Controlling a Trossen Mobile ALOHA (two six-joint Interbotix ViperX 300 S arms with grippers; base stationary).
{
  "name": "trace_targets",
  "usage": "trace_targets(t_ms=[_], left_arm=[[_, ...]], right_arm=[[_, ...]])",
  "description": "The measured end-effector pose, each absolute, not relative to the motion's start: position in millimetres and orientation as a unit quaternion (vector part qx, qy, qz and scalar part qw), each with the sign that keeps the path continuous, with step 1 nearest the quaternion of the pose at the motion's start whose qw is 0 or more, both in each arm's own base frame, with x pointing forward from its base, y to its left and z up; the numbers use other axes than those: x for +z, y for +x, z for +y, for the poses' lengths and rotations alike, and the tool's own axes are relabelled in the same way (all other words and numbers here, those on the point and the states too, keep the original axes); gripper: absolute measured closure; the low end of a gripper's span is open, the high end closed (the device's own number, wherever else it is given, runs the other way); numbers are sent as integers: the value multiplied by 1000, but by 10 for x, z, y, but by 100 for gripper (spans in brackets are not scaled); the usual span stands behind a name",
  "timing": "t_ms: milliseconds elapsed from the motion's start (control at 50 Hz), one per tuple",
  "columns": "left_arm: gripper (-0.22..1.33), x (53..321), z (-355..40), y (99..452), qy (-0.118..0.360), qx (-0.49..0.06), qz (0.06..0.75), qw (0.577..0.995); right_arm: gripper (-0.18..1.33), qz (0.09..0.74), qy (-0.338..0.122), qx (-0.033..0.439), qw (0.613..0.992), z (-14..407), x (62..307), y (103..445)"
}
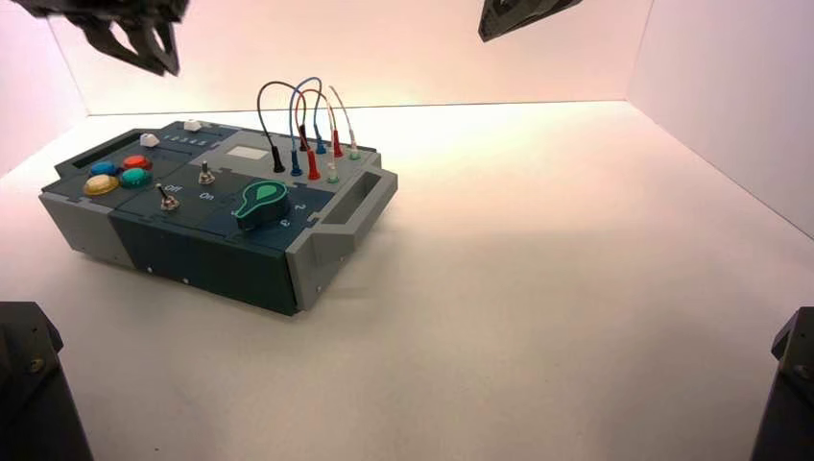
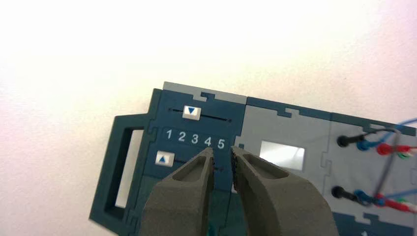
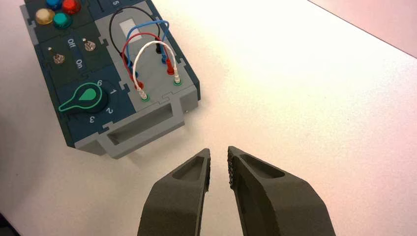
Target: Move the top slider to position 1.
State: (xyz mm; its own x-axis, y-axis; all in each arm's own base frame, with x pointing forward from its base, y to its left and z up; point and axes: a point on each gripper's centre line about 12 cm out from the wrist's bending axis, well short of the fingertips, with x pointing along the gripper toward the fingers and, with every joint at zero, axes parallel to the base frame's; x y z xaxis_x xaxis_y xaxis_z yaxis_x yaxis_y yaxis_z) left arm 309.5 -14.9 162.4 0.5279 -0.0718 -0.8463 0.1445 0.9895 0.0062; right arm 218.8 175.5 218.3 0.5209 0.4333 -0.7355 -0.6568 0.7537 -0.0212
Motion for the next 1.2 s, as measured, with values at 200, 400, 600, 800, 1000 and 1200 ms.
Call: trace_targets(t_ms=[200, 400, 600, 800, 1000, 1200], left_arm=[[99, 1522, -154, 3245, 51, -68, 491, 867], [124, 1393, -164, 3324, 56, -72, 501, 860], [128, 1324, -162, 3401, 59, -71, 500, 861], [128, 1209, -157, 3436, 58, -71, 512, 854], [128, 1058, -161, 3450, 55, -73, 534, 840], [128, 991, -63, 3470, 48, -60, 537, 840]], right_arm=[[70, 370, -152, 317, 860, 1750, 2196, 2187], [70, 368, -152, 318, 861, 1747, 2209, 2183], [70, 368, -152, 317, 861, 1741, 2208, 2183], [70, 367, -154, 318, 861, 1735, 2208, 2172], [70, 363, -155, 318, 862, 1731, 2226, 2170], [70, 358, -153, 318, 865, 1709, 2255, 2149]])
